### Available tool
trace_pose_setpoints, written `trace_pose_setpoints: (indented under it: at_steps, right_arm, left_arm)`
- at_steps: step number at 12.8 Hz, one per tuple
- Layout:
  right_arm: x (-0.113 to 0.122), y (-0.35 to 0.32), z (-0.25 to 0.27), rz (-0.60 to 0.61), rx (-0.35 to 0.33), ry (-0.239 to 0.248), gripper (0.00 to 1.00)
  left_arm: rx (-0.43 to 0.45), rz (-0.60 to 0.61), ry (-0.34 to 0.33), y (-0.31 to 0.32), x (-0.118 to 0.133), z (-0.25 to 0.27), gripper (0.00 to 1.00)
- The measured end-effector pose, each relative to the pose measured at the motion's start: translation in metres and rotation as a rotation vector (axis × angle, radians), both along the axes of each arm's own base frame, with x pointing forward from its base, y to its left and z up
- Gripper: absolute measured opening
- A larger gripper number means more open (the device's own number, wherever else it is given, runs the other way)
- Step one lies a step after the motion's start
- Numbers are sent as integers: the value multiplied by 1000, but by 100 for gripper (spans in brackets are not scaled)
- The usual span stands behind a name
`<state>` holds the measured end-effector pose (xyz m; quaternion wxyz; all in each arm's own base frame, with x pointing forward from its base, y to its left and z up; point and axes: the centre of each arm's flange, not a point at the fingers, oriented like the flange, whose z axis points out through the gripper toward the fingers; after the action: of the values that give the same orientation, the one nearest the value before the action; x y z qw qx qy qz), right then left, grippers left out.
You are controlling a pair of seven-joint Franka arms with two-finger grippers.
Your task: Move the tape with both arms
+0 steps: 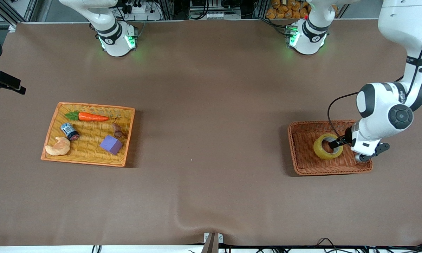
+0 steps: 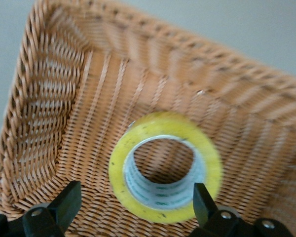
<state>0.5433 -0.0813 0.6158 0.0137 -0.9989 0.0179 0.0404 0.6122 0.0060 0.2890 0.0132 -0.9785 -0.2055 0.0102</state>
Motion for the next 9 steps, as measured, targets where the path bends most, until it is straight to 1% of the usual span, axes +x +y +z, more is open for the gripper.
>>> trace_pose_setpoints:
  at_steps: [3, 4, 5, 9]
  right_arm:
    - [1, -1, -3, -2, 0, 6, 100]
    - [1, -1, -4, -2, 0, 7, 100]
    - [1, -1, -4, -2, 0, 7, 100]
    - [1, -1, -4, -2, 0, 7, 100]
  left_arm:
    - [-6, -46, -104, -21, 6, 75, 100]
    - [-3, -73, -138, -22, 4, 101, 100]
    - [1, -108, -151, -22, -1, 124, 100]
    - [14, -299, -108, -41, -36, 192, 100]
